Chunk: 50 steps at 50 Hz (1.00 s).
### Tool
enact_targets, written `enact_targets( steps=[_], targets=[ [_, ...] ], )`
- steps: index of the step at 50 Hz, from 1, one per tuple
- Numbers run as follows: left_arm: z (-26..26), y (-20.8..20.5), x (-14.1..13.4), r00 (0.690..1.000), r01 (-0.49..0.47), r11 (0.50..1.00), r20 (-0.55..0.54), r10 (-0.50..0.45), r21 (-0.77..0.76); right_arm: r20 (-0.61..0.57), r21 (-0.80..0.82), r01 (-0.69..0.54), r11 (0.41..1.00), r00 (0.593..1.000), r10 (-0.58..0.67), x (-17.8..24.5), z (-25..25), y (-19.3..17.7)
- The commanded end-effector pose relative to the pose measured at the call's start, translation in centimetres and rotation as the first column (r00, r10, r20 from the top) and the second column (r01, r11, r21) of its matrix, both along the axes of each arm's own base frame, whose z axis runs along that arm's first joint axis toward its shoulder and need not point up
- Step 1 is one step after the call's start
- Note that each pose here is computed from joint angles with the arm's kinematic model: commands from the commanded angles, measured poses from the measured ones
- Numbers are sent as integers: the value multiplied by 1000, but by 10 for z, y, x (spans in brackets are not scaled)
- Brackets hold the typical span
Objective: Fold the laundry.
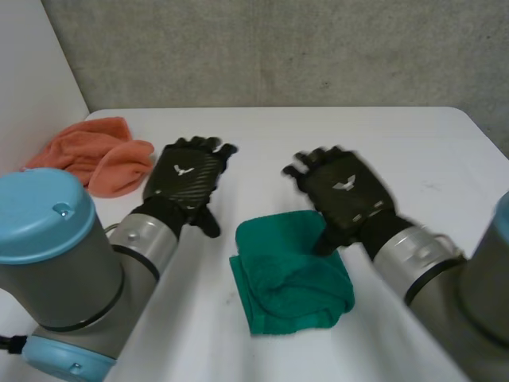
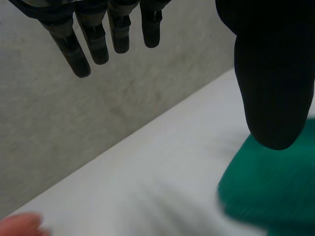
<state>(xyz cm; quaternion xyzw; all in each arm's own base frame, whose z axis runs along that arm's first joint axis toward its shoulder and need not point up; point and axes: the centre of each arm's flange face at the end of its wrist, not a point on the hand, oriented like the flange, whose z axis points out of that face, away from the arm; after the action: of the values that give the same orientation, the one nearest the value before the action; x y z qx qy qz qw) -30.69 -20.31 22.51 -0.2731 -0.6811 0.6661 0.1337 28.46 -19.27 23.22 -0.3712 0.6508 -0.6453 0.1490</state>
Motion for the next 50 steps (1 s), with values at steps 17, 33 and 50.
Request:
enact_targets(
  steps=[17, 33, 50],
  targets=[
    [-72, 28, -53, 979, 8, 950, 192, -71, 312, -46, 459, 105, 882, 994, -94, -8, -73, -53],
    [-89, 48, -35, 964, -7, 932, 251, -91, 364, -142, 426, 95, 900, 989, -38, -5, -91, -48],
    [-31, 29, -35, 990, 12, 971, 134, -45, 237, -141, 240, 128, 962, 985, -96, -17, -63, -44]
  ],
)
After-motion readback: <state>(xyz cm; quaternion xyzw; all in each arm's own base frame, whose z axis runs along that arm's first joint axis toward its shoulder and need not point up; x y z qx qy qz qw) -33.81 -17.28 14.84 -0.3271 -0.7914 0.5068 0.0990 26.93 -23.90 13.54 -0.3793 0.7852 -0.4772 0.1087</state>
